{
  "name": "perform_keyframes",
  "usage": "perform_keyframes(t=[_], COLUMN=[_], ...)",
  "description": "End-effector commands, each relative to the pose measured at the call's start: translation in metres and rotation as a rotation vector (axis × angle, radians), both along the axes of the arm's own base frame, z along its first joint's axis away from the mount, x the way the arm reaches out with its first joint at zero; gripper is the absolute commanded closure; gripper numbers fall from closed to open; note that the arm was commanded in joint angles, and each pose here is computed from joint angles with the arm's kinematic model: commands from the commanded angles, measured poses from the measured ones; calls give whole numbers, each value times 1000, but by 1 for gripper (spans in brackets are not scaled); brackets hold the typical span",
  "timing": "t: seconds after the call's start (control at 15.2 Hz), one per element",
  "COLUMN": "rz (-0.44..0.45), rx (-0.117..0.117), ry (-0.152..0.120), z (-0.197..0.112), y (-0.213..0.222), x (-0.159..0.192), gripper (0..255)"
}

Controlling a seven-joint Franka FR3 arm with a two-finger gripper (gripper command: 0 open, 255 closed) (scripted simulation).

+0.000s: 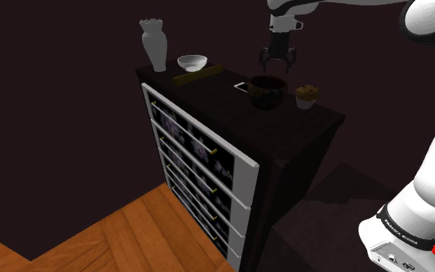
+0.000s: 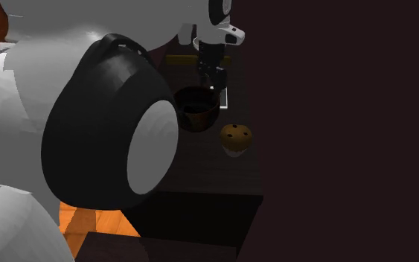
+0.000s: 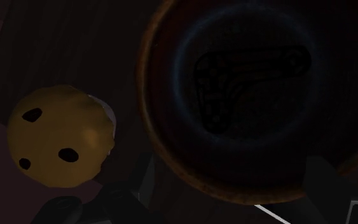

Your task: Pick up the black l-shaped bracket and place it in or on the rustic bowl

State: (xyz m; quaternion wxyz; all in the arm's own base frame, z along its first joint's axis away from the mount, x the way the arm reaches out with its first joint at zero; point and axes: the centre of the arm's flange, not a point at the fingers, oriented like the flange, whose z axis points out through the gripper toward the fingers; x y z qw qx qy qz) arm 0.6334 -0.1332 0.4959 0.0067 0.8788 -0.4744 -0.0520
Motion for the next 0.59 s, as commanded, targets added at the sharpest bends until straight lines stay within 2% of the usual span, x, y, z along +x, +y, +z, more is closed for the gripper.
perform_keyframes(t=[0.0,0.07,0.53], rz=[0,0,0], rx=[0,0,0], ry=[0,0,0], z=[24,34,34], y=[-1,-2,-2], x=[1,2,2], gripper=[0,0,0])
